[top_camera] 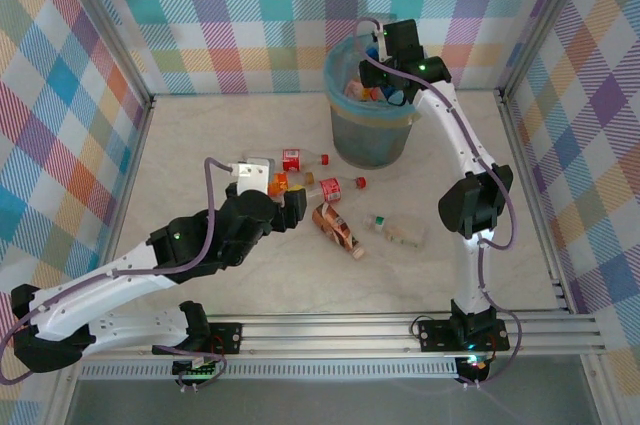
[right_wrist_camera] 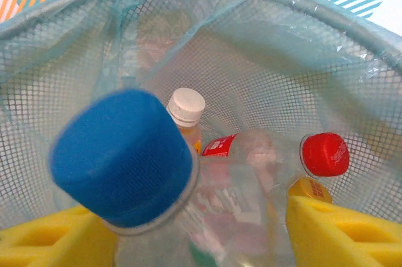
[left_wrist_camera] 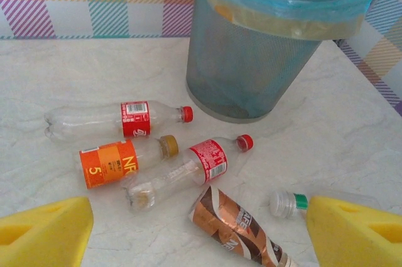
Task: Put the plastic bottles in the bin
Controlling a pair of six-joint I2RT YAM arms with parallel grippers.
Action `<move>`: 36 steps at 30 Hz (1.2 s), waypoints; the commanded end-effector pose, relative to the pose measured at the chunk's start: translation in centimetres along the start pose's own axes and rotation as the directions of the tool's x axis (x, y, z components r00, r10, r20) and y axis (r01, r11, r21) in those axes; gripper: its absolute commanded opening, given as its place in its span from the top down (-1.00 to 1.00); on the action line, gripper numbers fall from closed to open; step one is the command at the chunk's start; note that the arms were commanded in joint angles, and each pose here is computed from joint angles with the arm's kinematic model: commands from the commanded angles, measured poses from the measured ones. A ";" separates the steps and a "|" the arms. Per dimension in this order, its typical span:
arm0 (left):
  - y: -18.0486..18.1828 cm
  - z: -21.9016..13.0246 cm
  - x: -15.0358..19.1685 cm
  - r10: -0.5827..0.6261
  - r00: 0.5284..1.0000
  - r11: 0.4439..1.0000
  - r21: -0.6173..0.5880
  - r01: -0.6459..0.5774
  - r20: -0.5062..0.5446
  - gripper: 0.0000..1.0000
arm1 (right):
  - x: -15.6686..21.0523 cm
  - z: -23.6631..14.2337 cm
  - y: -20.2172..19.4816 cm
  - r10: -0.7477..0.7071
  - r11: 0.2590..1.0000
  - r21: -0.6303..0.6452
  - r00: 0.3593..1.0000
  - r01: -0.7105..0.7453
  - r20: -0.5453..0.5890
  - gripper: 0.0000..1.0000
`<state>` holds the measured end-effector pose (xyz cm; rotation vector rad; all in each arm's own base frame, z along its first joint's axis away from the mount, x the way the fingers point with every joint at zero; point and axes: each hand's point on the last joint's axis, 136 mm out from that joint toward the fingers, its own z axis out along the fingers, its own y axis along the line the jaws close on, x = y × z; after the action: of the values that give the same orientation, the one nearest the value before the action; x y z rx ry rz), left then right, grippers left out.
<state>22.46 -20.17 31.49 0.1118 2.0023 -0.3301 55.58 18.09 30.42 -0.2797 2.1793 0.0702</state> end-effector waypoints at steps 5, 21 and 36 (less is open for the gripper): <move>0.3 0.8 0.1 -0.015 1.000 0.999 -0.039 0.015 -0.008 -0.77 | -2.7 -3.0 -0.1 0.038 0.999 -0.034 0.996 -0.035 0.077 -0.55; 1.5 1.2 0.7 -0.039 0.999 0.995 -0.093 0.036 -0.035 -0.78 | -4.9 -6.4 1.2 0.089 0.988 -0.139 0.987 -0.071 0.130 -0.54; 7.2 1.0 3.9 -0.204 0.975 0.950 -0.260 0.174 -0.093 -0.81 | -4.3 -18.8 9.4 -0.027 0.943 -0.317 0.971 0.104 0.238 -0.54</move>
<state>23.46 -15.13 27.75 -0.1692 2.1240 -0.2182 44.13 23.83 43.32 -0.4208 1.9615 0.4056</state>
